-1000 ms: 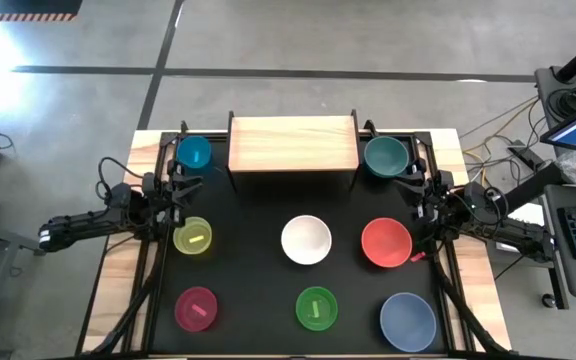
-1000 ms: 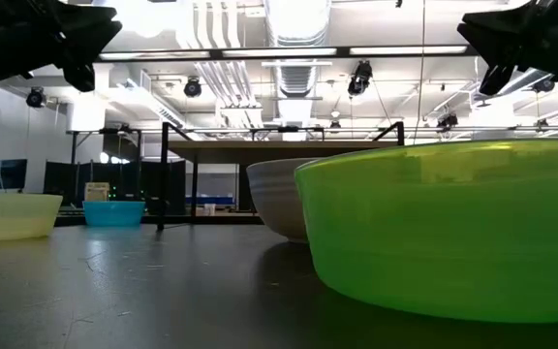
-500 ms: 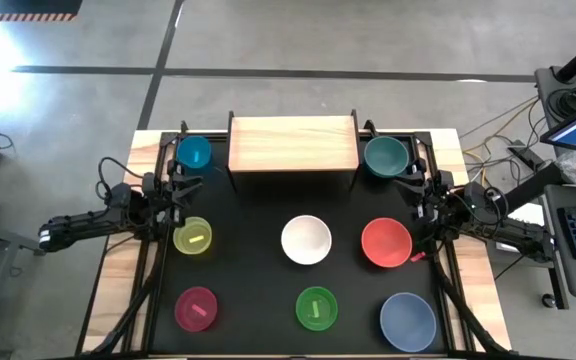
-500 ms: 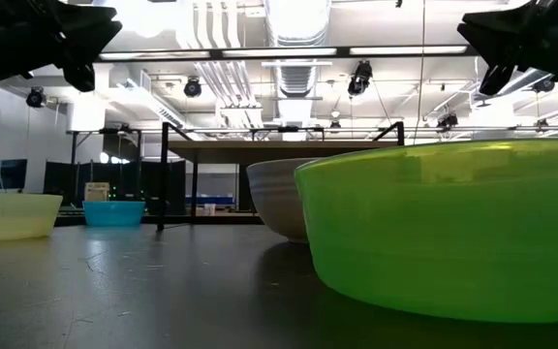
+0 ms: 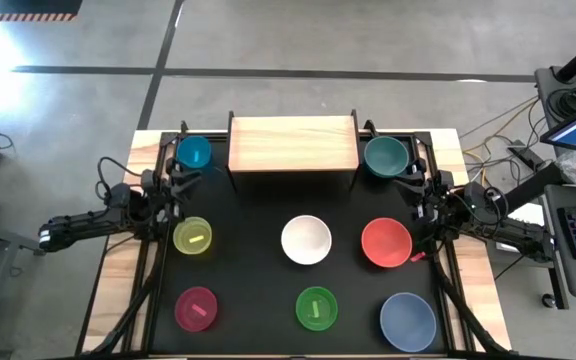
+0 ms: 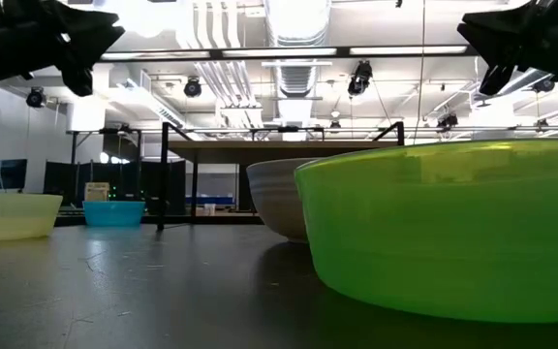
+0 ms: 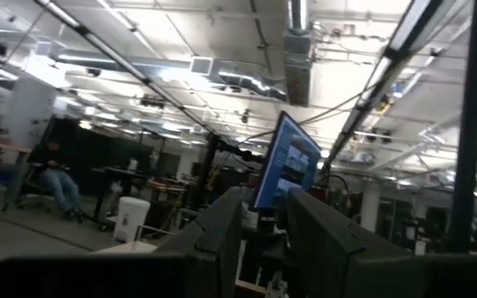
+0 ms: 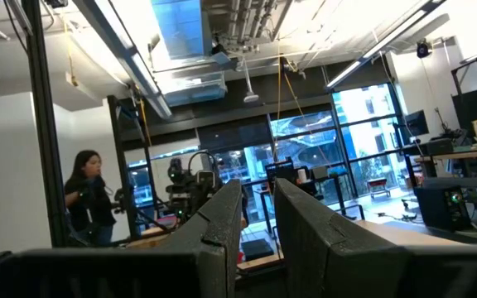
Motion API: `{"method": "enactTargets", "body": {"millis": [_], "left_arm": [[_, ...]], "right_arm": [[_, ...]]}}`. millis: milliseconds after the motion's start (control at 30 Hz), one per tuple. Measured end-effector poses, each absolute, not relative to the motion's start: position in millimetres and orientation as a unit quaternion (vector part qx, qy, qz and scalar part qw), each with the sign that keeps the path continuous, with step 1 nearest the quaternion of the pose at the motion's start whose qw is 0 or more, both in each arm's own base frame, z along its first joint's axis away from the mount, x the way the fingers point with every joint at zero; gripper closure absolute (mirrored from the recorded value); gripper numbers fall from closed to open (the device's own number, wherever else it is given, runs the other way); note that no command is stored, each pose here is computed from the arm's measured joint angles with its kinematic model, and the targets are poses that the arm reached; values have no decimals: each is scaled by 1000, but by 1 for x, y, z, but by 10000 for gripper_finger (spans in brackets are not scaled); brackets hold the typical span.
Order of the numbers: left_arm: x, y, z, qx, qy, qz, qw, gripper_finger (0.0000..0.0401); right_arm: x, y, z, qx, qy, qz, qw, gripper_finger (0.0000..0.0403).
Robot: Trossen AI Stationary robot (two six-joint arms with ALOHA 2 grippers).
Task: Place and stack bowls onto a shelf
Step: Put the small blue bowl on the shelf
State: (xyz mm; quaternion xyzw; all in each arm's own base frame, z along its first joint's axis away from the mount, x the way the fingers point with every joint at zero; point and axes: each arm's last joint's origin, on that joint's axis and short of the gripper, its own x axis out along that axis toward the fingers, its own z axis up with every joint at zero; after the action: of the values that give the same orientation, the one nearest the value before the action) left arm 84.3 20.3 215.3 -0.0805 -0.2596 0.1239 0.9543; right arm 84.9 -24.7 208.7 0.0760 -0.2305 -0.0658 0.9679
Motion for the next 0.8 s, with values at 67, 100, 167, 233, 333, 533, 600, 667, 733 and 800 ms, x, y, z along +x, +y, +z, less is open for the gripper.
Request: {"method": "enactTargets", "body": {"millis": [67, 100, 167, 233, 333, 533, 600, 667, 733, 800], "left_arm": [[84, 20, 215, -81, -259, 127, 954, 317], [84, 20, 215, -82, -258, 127, 954, 317], [85, 20, 215, -80, -256, 128, 955, 317], [85, 21, 213, -76, -245, 134, 957, 317], [87, 21, 212, -88, -240, 134, 958, 317], [88, 22, 238, -93, -184, 152, 967, 317], [88, 24, 253, -89, -143, 183, 969, 317], [86, 25, 267, -91, -88, 224, 966, 317], [83, 27, 276, -87, -23, 269, 959, 317], [82, 29, 280, -87, 40, 319, 943, 317]], "right_arm": [[85, -25, 209, 76, -231, -66, 968, 337], [85, -25, 209, 76, -230, -66, 968, 337], [85, -25, 209, 76, -230, -66, 968, 337], [85, -25, 209, 76, -231, -66, 968, 337], [85, -25, 209, 76, -231, -66, 968, 337], [85, -25, 209, 76, -230, -66, 968, 337], [85, -25, 209, 76, -230, -66, 968, 337], [85, -25, 209, 76, -230, -66, 968, 337], [85, -25, 209, 76, -230, -66, 968, 337], [85, -25, 209, 76, -230, -66, 968, 337]]}}
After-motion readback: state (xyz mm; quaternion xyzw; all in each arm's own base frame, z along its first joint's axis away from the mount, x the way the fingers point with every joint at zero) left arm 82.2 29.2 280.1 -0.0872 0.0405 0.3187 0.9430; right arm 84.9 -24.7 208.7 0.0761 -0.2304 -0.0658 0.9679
